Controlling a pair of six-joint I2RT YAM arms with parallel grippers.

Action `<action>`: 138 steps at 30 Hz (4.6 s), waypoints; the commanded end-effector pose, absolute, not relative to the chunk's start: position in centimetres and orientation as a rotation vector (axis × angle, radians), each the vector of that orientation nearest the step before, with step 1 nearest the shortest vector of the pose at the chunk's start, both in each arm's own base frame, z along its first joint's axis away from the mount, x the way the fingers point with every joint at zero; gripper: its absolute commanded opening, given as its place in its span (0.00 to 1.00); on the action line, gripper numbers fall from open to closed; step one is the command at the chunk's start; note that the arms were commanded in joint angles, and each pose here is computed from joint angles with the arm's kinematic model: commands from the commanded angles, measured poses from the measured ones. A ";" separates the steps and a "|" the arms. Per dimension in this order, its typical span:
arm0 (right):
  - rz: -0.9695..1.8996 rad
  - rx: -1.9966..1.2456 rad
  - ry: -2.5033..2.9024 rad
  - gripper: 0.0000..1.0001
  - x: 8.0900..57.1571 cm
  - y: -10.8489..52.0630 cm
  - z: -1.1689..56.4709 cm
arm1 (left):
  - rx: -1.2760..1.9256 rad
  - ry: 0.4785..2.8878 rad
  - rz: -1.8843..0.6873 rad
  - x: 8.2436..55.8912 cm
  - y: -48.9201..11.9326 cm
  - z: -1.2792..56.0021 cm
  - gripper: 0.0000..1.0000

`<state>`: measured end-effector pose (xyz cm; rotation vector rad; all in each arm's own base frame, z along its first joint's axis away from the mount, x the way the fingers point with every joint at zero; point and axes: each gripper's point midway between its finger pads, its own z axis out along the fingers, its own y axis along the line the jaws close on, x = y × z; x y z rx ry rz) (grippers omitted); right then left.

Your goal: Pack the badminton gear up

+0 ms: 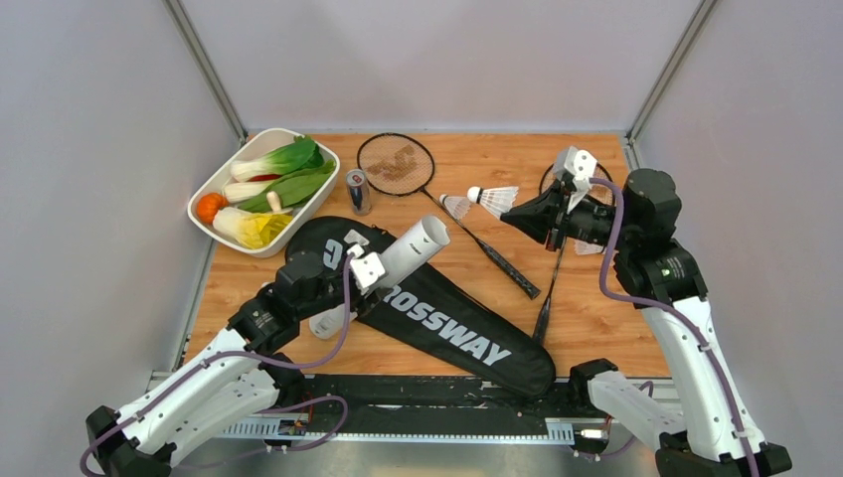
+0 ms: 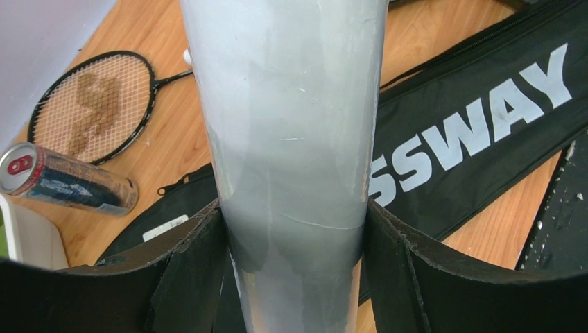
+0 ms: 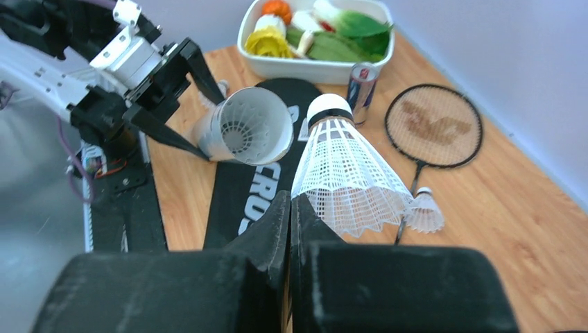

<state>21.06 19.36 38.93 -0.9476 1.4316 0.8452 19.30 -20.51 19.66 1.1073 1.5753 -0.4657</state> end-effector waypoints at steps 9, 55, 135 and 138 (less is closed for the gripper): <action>0.952 -1.255 1.453 0.00 16.8 22.8 34.0 | 1.261 1.482 -0.444 19.2 -21.6 21.1 0.06; 0.940 -1.601 1.441 0.32 16.7 29.1 29.4 | 1.377 1.336 -0.386 18.9 -21.7 20.7 0.02; 0.566 0.355 1.891 0.51 48.2 24.5 14.4 | 1.131 1.316 -0.427 18.4 -20.4 24.6 0.01; 0.575 0.274 1.919 0.53 48.4 24.8 13.8 | 1.132 1.316 -0.430 18.4 -20.4 24.6 0.01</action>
